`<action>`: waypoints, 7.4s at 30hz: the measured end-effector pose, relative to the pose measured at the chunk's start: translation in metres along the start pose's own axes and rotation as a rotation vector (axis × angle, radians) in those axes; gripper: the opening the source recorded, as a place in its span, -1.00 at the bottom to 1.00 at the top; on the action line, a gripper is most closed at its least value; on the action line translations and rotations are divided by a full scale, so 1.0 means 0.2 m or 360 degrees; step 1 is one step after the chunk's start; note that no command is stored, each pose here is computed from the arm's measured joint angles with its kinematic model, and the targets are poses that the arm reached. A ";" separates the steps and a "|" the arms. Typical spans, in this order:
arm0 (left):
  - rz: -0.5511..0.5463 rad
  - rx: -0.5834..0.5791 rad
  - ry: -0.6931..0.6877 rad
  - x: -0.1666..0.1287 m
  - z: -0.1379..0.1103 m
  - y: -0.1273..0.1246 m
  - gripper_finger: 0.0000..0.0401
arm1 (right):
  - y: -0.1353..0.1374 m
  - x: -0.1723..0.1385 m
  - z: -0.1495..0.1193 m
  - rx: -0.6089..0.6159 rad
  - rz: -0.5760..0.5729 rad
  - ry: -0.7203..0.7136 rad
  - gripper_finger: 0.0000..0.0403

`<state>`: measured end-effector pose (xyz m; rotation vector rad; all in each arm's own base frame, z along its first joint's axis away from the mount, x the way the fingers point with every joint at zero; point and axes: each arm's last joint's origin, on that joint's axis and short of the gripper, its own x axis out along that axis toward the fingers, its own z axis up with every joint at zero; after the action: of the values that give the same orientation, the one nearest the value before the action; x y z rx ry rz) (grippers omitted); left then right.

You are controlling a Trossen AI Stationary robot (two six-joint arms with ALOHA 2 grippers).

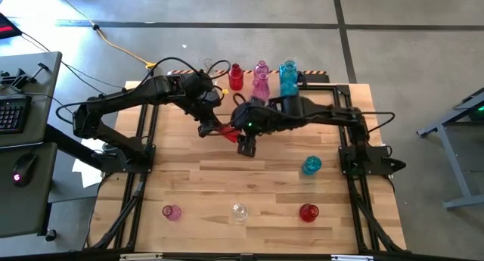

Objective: Sort vases onto shelf
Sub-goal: Put the left red vase on the shelf aligned with the other red vase

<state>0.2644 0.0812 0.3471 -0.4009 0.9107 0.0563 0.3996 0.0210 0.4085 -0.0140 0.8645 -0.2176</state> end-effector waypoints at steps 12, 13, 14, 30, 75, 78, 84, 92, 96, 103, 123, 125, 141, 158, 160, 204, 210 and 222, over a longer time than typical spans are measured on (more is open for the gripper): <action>-0.0045 0.0041 -0.0055 0.00 0.02 -0.01 -0.94 | 0.05 0.11 0.04 0.0009 -0.0054 -0.0081 0.15; -0.0056 0.0044 -0.0060 0.00 0.02 -0.01 -0.94 | 0.04 0.13 0.04 0.0011 -0.0058 -0.0073 0.15; -0.0069 0.0046 -0.0067 0.00 0.02 -0.01 -0.94 | 0.04 0.14 0.04 0.0018 -0.0066 -0.0074 0.15; -0.0107 0.0069 -0.0130 0.00 0.04 -0.02 -0.94 | 0.02 0.27 0.03 0.0068 -0.0120 -0.0018 0.15; -0.0114 0.0045 -0.0172 0.00 0.06 -0.02 -0.83 | 0.01 0.29 0.02 0.0180 -0.0179 0.0025 -0.67; -0.0115 0.0045 -0.0172 0.00 0.06 -0.02 -0.84 | 0.01 0.29 0.02 0.0200 -0.0179 0.0024 -0.67; -0.0118 0.0048 -0.0172 0.00 0.06 -0.02 -0.80 | 0.01 0.29 0.02 0.0256 -0.0179 0.0022 -0.67; -0.0164 0.0052 -0.0169 0.00 0.06 -0.03 -0.63 | 0.01 0.30 0.01 0.0289 -0.0169 0.0052 -0.67; -0.0204 -0.0014 -0.0161 -0.01 0.06 -0.02 -0.54 | 0.01 0.29 0.01 0.0293 -0.0171 0.0068 -0.67; -0.0177 -0.0104 -0.0174 -0.08 0.04 0.03 -0.51 | 0.00 0.28 -0.01 0.0281 -0.0202 0.0114 -0.67; -0.0112 -0.0095 -0.0421 -0.35 -0.04 0.02 -0.51 | -0.17 -0.05 -0.01 0.0235 -0.0372 -0.0003 -0.67; -0.0112 -0.0097 -0.0422 -0.35 -0.04 0.02 -0.51 | -0.19 -0.08 0.00 0.0221 -0.0368 -0.0018 -0.67; -0.0111 -0.0151 -0.0416 -0.35 -0.05 0.02 -0.51 | -0.33 -0.07 -0.03 0.0101 -0.0253 0.0069 -0.67; -0.0065 -0.0250 -0.0437 -0.35 -0.04 0.08 -0.51 | -0.42 -0.19 -0.28 0.0275 -0.0140 -0.0200 -0.67; -0.0058 -0.0262 -0.0441 -0.35 -0.03 0.09 -0.51 | -0.43 -0.21 -0.32 0.0299 -0.0120 -0.0294 -0.67; -0.0035 -0.0340 -0.0456 -0.37 -0.03 0.12 -0.51 | -0.32 0.33 -0.49 0.0468 -0.0533 -0.1162 -0.67; -0.0034 -0.0326 -0.0456 -0.37 -0.03 0.12 -0.51 | -0.31 0.40 -0.47 0.0432 -0.0547 -0.1137 -0.67; -0.0038 -0.0326 -0.0454 -0.37 -0.03 0.11 -0.51 | -0.34 0.49 -0.37 0.0472 -0.0769 -0.1058 -0.67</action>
<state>0.2091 0.1088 0.3931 -0.5780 0.6198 0.1815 0.3926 -0.0599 0.2924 -0.0170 0.1468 -0.7466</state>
